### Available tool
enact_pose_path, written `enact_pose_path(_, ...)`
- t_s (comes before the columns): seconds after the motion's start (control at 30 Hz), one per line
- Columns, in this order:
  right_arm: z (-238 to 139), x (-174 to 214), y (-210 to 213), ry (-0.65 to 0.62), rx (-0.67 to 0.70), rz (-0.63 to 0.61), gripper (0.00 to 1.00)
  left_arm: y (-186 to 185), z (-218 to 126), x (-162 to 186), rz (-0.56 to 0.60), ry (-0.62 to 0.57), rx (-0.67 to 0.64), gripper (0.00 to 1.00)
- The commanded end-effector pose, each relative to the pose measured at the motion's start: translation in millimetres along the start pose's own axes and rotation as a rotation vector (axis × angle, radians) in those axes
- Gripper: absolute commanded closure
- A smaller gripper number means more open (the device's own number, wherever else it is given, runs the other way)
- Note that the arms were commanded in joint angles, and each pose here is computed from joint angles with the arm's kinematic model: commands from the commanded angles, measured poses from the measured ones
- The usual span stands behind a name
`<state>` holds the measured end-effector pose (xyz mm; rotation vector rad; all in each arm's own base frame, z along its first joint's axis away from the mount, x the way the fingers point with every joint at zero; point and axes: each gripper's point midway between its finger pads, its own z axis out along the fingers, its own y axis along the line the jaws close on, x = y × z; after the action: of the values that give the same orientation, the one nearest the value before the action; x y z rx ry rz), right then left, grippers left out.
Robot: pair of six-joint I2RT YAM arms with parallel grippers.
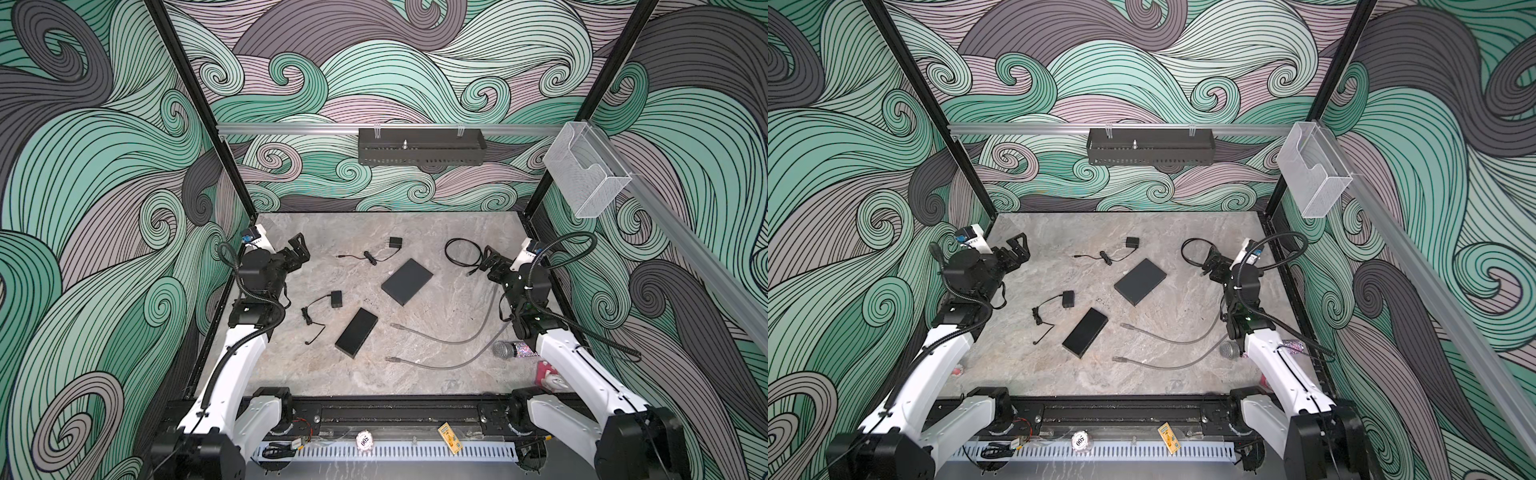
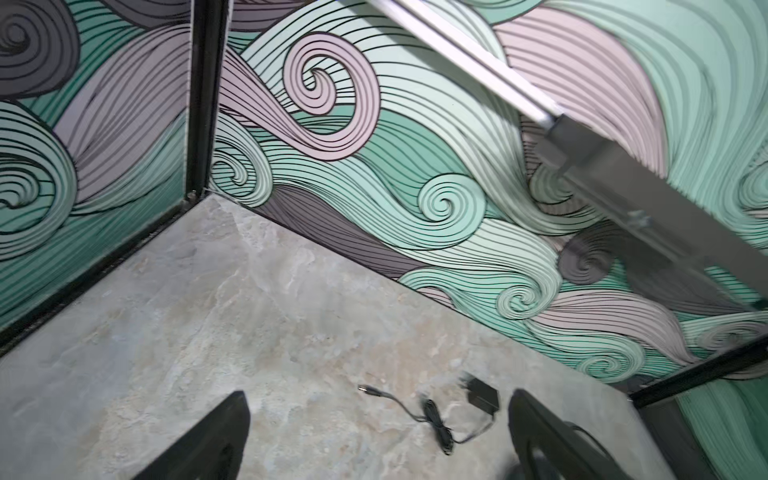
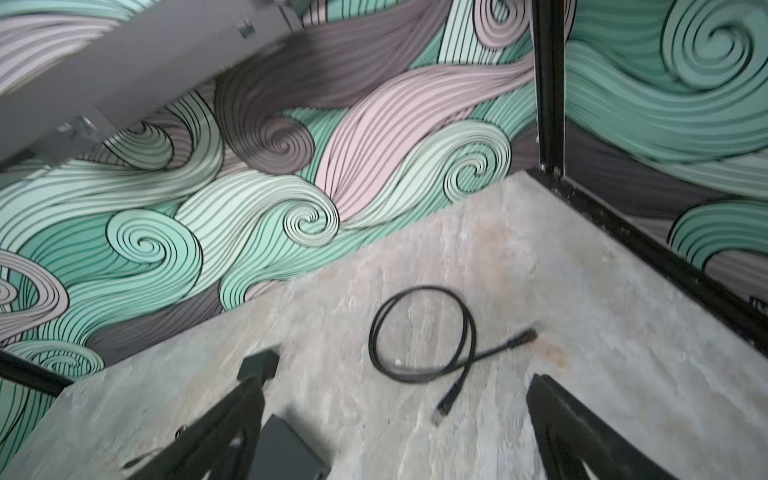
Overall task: Insert the plug into the switch port
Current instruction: 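Raise both grippers and move them toward the middle of the table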
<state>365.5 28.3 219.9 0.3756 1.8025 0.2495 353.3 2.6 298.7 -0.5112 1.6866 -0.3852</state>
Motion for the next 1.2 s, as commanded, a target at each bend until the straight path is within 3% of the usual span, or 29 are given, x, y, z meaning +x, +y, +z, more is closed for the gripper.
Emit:
enact_pose_path(0.0, -2.8, 20.0, 27.5, 0.173, -0.084, 0.019, 0.01, 50.0, -12.2, 54.8, -0.245, 0.145, -0.201, 0.01)
enact_pose_path(0.1, -14.4, 35.8, 51.3, 0.26, -0.152, -0.051, 0.01, 55.4, -6.7, 81.7, -0.264, 0.288, -0.135, 0.01)
enact_pose_path(0.17, -21.5, 47.5, 55.8, 0.289, -0.161, -0.099, 0.01, 59.9, -9.2, 88.9, -0.262, 0.324, -0.148, 0.01)
enact_pose_path(0.37, -36.8, 84.6, 63.4, 0.428, -0.215, -0.14, 0.01, 30.4, -4.7, 84.1, -0.184, 0.435, -0.025, 0.01)
enact_pose_path(0.47, -46.3, 103.6, 78.2, 0.512, -0.307, -0.166, 0.01, 25.5, -7.0, 86.6, -0.193, 0.516, -0.039, 0.01)
enact_pose_path(0.6, -66.4, 123.6, 99.5, 0.601, -0.383, -0.246, 0.01, 14.2, -32.8, 102.6, -0.229, 0.676, -0.028, 0.15)
enact_pose_path(0.67, -80.4, 132.9, 111.9, 0.638, -0.422, -0.289, 0.01, 15.1, -45.2, 117.5, -0.274, 0.721, -0.025, 0.16)
enact_pose_path(0.93, -132.3, 177.2, 180.5, 0.8, -0.654, -0.437, 0.0, 24.2, -88.7, 146.3, -0.327, 0.717, -0.004, 0.21)
enact_pose_path(1.0, -132.1, 181.4, 180.1, 0.815, -0.646, -0.476, 0.0, 25.6, -87.6, 149.8, -0.329, 0.7, 0.012, 0.22)
enact_pose_path(1.17, -112.1, 169.1, 166.5, 0.706, -0.579, -0.591, 0.0, 20.4, -63.7, 141.9, -0.348, 0.657, 0.052, 0.24)
